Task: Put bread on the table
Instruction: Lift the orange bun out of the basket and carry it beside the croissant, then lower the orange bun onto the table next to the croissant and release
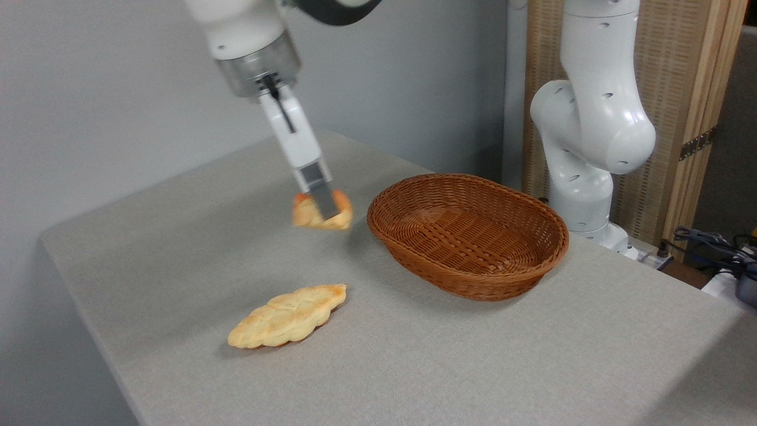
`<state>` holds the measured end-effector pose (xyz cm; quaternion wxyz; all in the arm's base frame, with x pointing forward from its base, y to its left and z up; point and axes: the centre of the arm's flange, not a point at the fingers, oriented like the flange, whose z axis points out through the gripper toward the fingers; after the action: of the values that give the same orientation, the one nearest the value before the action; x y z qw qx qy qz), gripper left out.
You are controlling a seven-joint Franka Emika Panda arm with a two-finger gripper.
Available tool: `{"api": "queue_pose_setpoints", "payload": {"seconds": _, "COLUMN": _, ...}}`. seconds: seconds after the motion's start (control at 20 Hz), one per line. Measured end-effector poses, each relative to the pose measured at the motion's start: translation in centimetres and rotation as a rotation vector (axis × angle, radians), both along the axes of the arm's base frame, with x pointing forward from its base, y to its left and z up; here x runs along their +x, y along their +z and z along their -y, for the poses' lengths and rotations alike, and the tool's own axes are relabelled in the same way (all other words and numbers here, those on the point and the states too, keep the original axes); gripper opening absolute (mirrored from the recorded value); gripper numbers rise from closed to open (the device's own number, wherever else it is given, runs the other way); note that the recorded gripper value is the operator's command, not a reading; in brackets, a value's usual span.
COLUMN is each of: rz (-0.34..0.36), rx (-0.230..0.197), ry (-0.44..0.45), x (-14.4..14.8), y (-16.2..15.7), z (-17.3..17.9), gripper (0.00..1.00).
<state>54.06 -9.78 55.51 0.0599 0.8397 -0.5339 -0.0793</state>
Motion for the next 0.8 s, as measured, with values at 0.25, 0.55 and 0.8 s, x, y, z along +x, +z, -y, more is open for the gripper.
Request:
{"api": "queue_pose_setpoints", "payload": {"seconds": 0.25, "rz": 0.061, "rx": -0.016, "ry": 0.022, "x": 2.7, "y": -2.2, "z": 2.9, "gripper": 0.31}}
{"api": "queue_pose_setpoints", "payload": {"seconds": 0.55, "rz": 0.077, "rx": -0.012, "ry": 0.044, "x": 3.5, "y": -4.0, "z": 5.3, "gripper": 0.31}}
{"api": "queue_pose_setpoints", "payload": {"seconds": 0.8, "rz": 0.060, "rx": -0.008, "ry": 0.028, "x": 3.8, "y": -5.7, "z": 7.0, "gripper": 0.35}}
